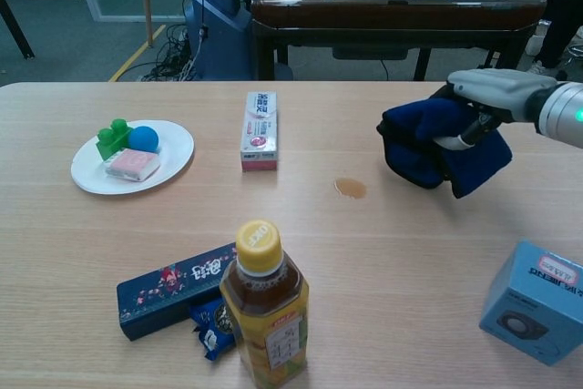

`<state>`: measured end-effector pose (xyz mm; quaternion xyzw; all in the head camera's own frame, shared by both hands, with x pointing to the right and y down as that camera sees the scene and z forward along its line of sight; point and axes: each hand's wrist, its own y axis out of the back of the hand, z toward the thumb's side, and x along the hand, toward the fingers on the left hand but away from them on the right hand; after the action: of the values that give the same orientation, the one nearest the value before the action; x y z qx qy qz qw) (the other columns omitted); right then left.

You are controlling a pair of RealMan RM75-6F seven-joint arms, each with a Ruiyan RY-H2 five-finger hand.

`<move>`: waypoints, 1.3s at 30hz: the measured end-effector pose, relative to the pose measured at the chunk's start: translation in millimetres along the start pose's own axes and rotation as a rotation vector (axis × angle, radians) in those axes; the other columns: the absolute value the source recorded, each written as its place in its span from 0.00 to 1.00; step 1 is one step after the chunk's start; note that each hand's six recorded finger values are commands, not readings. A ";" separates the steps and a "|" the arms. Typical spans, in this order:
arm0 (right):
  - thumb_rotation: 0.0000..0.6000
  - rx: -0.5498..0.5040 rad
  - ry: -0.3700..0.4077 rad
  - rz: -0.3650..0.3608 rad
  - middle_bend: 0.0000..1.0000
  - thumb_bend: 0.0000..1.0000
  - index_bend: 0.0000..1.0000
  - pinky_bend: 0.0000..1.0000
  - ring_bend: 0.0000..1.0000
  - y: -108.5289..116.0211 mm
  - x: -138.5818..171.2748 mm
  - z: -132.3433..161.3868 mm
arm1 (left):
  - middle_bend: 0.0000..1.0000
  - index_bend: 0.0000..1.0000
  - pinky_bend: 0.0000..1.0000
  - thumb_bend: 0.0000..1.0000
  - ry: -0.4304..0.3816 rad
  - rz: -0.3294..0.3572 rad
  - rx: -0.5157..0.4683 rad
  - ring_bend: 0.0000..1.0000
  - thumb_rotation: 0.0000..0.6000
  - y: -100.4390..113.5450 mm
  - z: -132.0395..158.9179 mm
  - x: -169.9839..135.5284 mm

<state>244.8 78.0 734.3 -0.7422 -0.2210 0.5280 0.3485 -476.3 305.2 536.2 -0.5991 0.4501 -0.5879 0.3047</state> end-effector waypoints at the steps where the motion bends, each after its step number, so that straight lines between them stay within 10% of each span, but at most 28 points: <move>1: 1.00 -0.005 0.021 -0.002 0.56 0.55 0.69 0.67 0.56 1.6 0.9 8.6 | 0.00 0.10 0.01 0.17 0.002 0.001 -0.001 0.02 1.00 0.3 -0.5 -0.3; 18: 1.00 0.087 0.119 0.062 0.56 0.55 0.69 0.67 0.56 -30.8 -17.0 93.9 | 0.00 0.10 0.01 0.17 0.023 0.001 -0.005 0.02 1.00 0.6 -10.1 -4.7; 39: 1.00 0.220 -0.031 0.094 0.56 0.55 0.69 0.67 0.56 -53.3 -54.2 62.7 | 0.00 0.10 0.01 0.17 0.029 0.002 -0.009 0.02 1.00 -0.7 -12.2 -8.5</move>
<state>169.5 93.2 796.0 -0.7009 -0.1319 0.5763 0.3991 -487.3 315.1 534.7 -0.5915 0.4578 -0.5940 0.2961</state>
